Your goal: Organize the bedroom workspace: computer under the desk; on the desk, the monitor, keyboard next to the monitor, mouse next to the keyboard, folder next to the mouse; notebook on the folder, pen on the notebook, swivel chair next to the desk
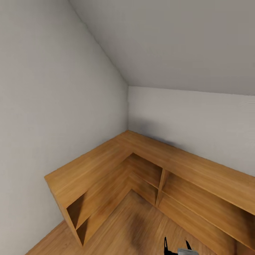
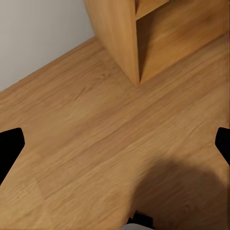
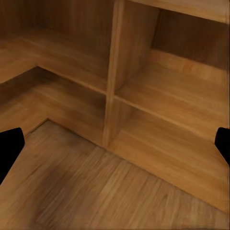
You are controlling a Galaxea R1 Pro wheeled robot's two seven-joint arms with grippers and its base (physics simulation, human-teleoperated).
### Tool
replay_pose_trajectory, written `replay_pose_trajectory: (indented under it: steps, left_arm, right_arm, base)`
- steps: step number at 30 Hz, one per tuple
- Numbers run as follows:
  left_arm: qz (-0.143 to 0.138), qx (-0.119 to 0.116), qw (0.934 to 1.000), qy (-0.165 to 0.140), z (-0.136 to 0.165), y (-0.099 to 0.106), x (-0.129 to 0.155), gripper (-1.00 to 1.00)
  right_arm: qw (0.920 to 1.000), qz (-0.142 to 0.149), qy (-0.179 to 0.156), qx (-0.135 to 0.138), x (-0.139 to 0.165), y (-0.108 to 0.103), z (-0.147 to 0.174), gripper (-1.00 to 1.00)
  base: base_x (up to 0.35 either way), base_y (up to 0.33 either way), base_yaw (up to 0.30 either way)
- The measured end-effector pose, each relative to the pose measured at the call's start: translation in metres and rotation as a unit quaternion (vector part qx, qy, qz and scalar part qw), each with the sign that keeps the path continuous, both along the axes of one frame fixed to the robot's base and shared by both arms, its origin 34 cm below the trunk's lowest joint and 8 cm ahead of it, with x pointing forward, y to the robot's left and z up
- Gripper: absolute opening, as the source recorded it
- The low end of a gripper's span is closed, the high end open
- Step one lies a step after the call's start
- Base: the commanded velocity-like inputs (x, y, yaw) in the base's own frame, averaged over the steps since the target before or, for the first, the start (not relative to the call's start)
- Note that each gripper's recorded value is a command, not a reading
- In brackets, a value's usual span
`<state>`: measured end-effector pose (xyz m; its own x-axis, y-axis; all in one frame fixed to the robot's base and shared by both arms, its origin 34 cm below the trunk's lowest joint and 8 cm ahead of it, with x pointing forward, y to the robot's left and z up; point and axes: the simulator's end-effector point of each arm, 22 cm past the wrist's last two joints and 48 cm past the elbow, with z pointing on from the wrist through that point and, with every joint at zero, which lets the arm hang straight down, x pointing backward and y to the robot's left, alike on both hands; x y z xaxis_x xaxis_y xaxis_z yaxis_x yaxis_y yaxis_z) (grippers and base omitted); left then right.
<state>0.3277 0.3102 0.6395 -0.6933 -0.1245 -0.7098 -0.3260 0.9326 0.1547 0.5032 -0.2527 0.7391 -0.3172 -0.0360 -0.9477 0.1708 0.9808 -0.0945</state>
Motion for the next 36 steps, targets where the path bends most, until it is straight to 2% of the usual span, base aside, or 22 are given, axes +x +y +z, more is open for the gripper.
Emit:
replay_pose_trajectory:
  steps: [22, 29, 36]
  left_arm:
    - [0.0, 0.0, 1.0, -0.004, 0.0014, -0.0012, 0.0019, 1.0]
    - [0.001, 0.002, 0.9998, -0.017, 0.0056, 0.0001, 0.0061, 1.0]
    - [0.002, 0.002, 0.9998, -0.019, 0.0063, 0.0001, 0.0065, 1.0]
  right_arm:
    - [1.0, 0.004, -0.003, -0.001, 0.0018, -0.0005, 0.0021, 1.0]
    - [1.0, 0.004, -0.004, -0.001, 0.0019, 0.0001, 0.0027, 1.0]
    - [1.0, 0.004, -0.005, 0.001, 0.0022, 0.0015, 0.003, 1.0]
  base:
    - [0.002, 0.002, -0.3]
    - [0.0, 0.004, -0.3]
    - [0.0, 0.153, -0.3]
